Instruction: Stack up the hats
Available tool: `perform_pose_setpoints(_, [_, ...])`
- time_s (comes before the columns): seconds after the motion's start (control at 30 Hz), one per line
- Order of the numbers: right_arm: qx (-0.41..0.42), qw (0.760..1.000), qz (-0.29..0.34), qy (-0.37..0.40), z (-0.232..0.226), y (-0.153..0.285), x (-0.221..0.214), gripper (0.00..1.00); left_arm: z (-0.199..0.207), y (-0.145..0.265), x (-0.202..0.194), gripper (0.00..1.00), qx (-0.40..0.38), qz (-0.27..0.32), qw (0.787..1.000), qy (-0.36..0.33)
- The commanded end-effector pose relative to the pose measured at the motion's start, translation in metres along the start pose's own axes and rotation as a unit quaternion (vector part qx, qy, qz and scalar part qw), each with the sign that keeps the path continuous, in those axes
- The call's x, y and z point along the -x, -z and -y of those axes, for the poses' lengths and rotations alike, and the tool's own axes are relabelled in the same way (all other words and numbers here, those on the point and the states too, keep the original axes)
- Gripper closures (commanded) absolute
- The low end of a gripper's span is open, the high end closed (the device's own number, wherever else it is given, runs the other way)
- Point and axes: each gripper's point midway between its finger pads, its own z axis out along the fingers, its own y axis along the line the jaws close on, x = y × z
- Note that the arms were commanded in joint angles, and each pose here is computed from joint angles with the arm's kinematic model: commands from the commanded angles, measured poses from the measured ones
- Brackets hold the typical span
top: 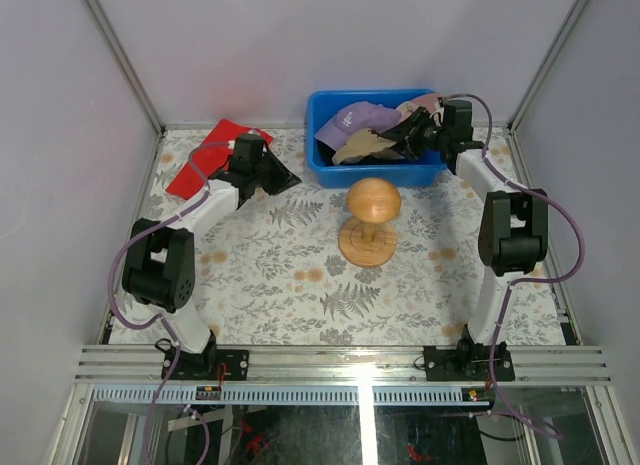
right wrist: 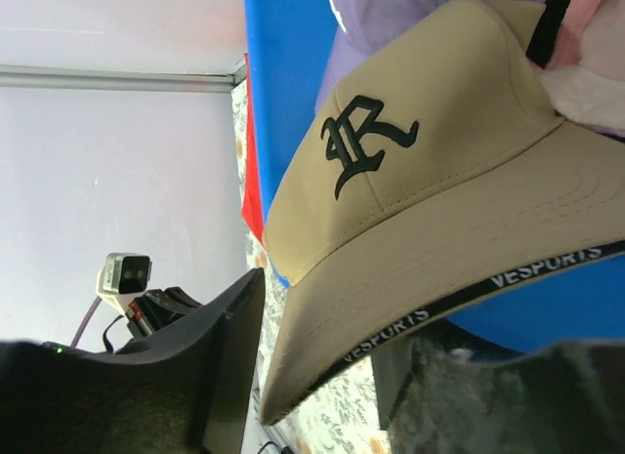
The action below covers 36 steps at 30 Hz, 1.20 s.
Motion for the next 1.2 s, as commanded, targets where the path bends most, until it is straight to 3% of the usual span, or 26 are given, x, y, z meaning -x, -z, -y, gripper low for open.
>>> perform_pose_setpoints(0.0, [0.015,0.999,0.031,0.029,-0.021,0.013,0.015,0.55,0.005,0.011,-0.003,0.95,-0.014,-0.007,1.0,-0.014])
perform_pose_setpoints(0.13, [0.023,0.999,0.03,0.032,-0.029,0.016,0.016,0.89,0.007,0.017,-0.003,0.95,-0.015,-0.008,1.0,-0.021])
perform_pose_setpoints(0.2, [0.043,0.998,0.026,0.044,-0.043,0.02,0.015,1.0,0.008,0.022,-0.002,0.95,-0.016,-0.005,1.0,-0.024])
perform_pose_setpoints(0.4, [0.137,0.986,0.034,0.091,-0.111,0.057,0.014,1.0,0.013,0.046,0.001,0.92,-0.037,0.008,0.999,-0.015])
perform_pose_setpoints(0.63, [0.201,0.975,0.023,0.09,-0.169,0.103,0.0,1.0,0.006,0.079,0.003,0.7,-0.066,0.015,0.998,0.007])
perform_pose_setpoints(0.77, [0.191,0.978,-0.001,0.088,-0.174,0.124,-0.02,1.0,0.007,0.096,0.006,0.54,-0.08,0.009,0.997,0.019])
perform_pose_setpoints(1.17, [0.152,0.985,-0.059,0.053,-0.121,0.18,-0.115,1.0,0.002,0.114,0.0,0.45,-0.106,0.008,0.993,0.048])
